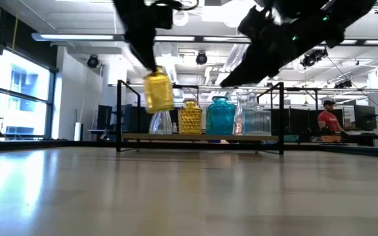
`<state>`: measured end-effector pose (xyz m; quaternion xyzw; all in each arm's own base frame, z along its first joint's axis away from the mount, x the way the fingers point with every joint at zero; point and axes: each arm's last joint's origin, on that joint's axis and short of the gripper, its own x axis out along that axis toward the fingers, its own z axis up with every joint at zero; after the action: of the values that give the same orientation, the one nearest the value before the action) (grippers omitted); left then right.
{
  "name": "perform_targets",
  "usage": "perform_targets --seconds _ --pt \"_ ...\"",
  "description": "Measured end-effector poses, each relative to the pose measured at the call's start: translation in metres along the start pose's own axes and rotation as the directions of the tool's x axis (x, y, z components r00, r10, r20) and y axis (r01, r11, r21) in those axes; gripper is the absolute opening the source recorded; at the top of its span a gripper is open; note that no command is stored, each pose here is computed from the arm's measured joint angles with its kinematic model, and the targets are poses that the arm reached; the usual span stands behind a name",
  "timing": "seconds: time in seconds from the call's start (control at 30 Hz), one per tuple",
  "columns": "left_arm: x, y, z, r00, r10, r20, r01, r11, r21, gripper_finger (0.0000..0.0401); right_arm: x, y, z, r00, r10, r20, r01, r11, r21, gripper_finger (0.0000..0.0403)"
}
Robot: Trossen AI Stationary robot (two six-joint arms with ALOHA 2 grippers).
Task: Sort vases onto shelf
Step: Put the yellow vase on the shelf aligned with the other yellow vase
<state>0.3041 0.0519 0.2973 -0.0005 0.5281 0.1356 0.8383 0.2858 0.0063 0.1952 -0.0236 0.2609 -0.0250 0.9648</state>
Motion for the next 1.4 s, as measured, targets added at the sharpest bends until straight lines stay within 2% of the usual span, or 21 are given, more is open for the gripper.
perform_targets --seconds 0.23,0.5,0.77,1.1,1.27,1.4 --pt "0.024 0.027 0.040 0.999 0.035 -0.011 -0.035 0.999 0.008 0.0143 -0.020 0.005 0.003 0.996 0.023 0.091 -0.022 1.000 -0.012 0.0000" --pt "0.056 0.047 0.063 0.999 0.016 -0.037 -0.015 1.000 0.013 0.0143 -0.022 0.006 0.002 0.995 0.026 0.099 -0.024 1.000 -0.013 0.0000" --pt "0.081 0.061 0.065 0.997 0.029 -0.072 -0.031 0.999 -0.018 0.0143 -0.022 0.006 0.003 0.994 0.026 0.106 -0.024 1.000 -0.014 0.0000" --pt "0.082 0.072 0.069 0.999 0.046 -0.025 -0.047 0.997 -0.056 0.0144 -0.022 0.006 0.003 0.994 0.026 0.107 -0.024 1.000 -0.011 0.0000" --pt "0.082 0.072 0.069 0.999 0.045 -0.019 -0.046 0.997 -0.058 0.0173 -0.022 0.006 0.003 0.994 0.026 0.107 -0.025 1.000 -0.011 0.0000" --pt "0.082 0.072 0.069 0.999 0.046 -0.018 -0.047 0.997 -0.058 0.0180 -0.022 0.006 0.003 0.994 0.026 0.107 -0.024 1.000 -0.012 0.0000"
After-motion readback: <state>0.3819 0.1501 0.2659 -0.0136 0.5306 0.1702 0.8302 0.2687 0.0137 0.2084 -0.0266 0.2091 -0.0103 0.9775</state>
